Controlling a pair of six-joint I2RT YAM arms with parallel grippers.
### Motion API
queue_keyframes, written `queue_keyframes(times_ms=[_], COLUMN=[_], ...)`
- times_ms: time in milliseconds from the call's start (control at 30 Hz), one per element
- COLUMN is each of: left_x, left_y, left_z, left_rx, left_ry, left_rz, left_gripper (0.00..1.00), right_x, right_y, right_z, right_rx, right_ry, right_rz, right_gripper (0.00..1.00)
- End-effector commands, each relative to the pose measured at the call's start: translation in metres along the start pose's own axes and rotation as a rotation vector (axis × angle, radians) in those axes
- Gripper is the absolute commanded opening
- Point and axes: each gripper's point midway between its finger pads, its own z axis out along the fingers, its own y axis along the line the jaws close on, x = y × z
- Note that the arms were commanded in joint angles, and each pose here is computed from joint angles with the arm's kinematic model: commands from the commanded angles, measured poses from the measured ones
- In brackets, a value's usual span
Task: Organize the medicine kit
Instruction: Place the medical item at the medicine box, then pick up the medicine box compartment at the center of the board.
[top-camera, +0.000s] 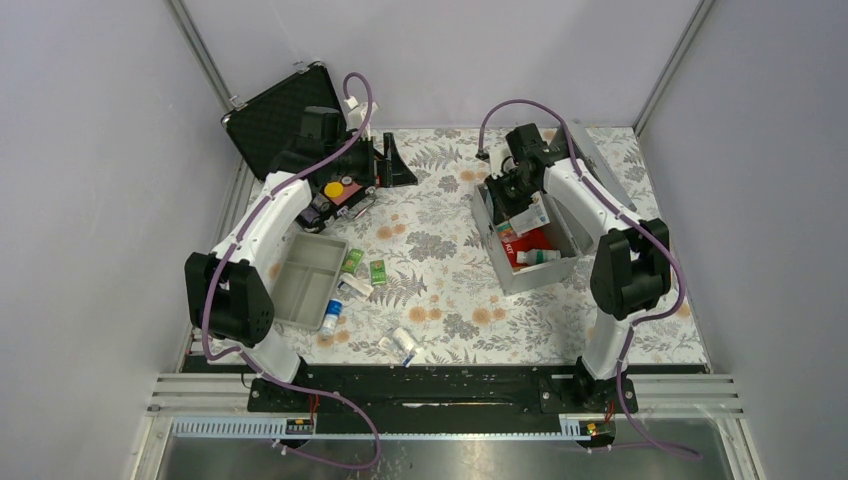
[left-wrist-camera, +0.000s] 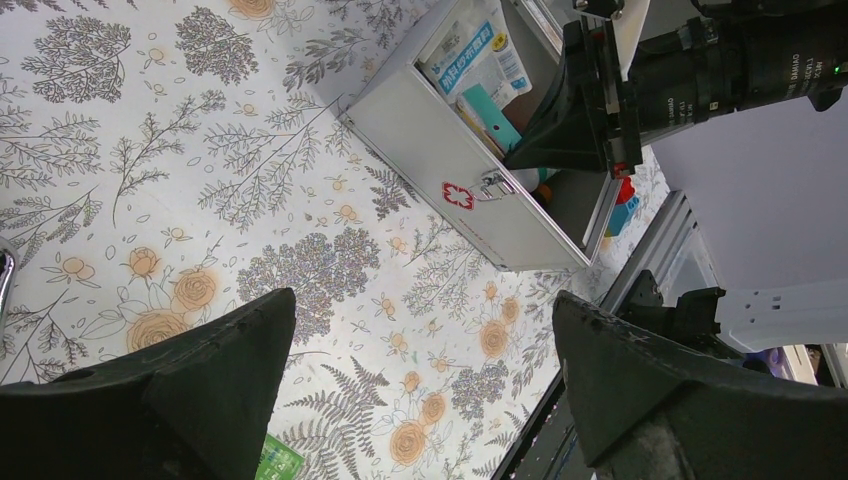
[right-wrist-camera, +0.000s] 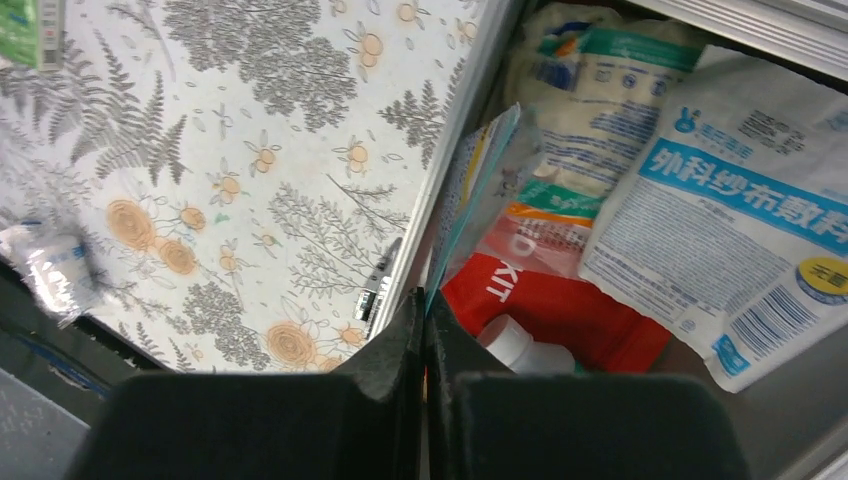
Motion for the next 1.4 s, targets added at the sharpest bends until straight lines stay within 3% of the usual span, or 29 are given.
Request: queue_keyframes(times_ms=[0,267,533,667,933,1167,1367], left_x=[-0.012,-0.009,-0.009,-0.004,0.041,0.123,0.192], left_y=[-0.004,-0.004,-0.003,0.010,0.011,-0.016,-0.007], left_z=[-0.009,-0.012,-0.016,-0.026,-0.037,-0.058,-0.067], left_rx=[-0.013,-0.021,-0.043,-0.130,-0.074,0.212,0.311], left_ry=[-0.045,-0.042,-0.039,-0.035,0.128,0.378,0.610], left_rz=[0.046,0.050,0.083,0.252,0.418,0.665,0.743], left_gripper=[0.99,0.99,0.99,0.99,0.99,0.98,0.94], right_x=[-0.002,-0.001,-0.010,-0.023,-0.025,-0.022,-0.020], right_y=[-0.027,-0.053,-0.061,-0.063,-0.048,-0.025,0.003], right_z=[-0.002,0.004,-0.009,-0.037,-0.085,-0.107,-0.140], right_rx=[0.115,0.199,0.258,0.315,0.342,0.283,0.218], right_ry=[0.019,0.026,-0.003,-0.065,-0.153,-0.224,-0.315], right_rz=[0.035,0.055,0.046,0.014,-0.006,0.033,0.022], right_gripper=[0.00,0.04,0.39,0.50,0.51,0.51,0.52])
